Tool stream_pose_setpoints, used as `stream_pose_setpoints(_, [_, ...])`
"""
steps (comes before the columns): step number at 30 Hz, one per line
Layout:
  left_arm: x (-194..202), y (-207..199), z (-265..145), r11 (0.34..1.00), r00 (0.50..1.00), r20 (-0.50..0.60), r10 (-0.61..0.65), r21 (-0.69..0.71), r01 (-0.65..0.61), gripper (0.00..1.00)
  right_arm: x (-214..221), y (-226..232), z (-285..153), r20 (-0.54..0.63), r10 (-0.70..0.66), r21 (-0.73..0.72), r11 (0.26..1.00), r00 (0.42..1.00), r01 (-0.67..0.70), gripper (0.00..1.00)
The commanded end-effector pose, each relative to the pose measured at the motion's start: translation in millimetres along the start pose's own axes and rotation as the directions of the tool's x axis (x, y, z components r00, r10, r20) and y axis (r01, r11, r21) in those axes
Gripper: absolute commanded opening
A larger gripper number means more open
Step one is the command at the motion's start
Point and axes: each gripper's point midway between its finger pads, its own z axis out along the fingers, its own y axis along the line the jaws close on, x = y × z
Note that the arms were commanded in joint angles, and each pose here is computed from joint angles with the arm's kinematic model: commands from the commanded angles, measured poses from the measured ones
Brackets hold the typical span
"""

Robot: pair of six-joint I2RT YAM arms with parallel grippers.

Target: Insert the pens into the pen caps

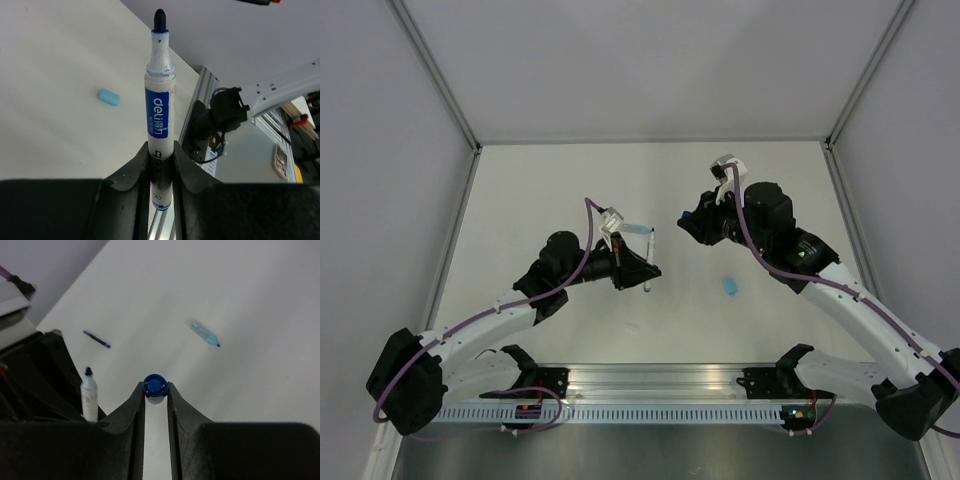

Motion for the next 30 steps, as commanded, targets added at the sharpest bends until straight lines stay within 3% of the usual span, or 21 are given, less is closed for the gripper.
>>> stream_pose_setpoints(1, [-16,-40,11,0.980,0.995,0.000,0.099,0.171,-0.097,0.02,-40,46,-11,0.183,0.027,-0.228,0.974,0.983,0.016,0.00])
stream_pose_setpoints(6, [-13,-44,14,0.979,0.997,-0.012,0.077,0.191,-0.074,0.02,-51,65,-34,0.277,0.068,-0.330,0.944,0.958,0.028,0.00])
stream_pose_setpoints(13, [-13,-54,11,0.973,0.999,-0.035,0.037,0.231,-0.027,0.02,-47,76,-41,0.284,0.089,-0.400,0.916,0.955,0.034,0.00])
stream_pose_setpoints(22, [-15,-57,9,0.971,0.999,-0.032,0.043,0.236,-0.034,0.02,-44,91,-43,0.221,0.059,-0.465,0.884,0.974,0.052,0.00])
stream_pose_setpoints(30, [-15,-63,6,0.964,0.997,-0.038,0.066,0.262,-0.054,0.02,-27,79,-26,0.130,-0.038,-0.415,0.906,0.991,0.090,0.00])
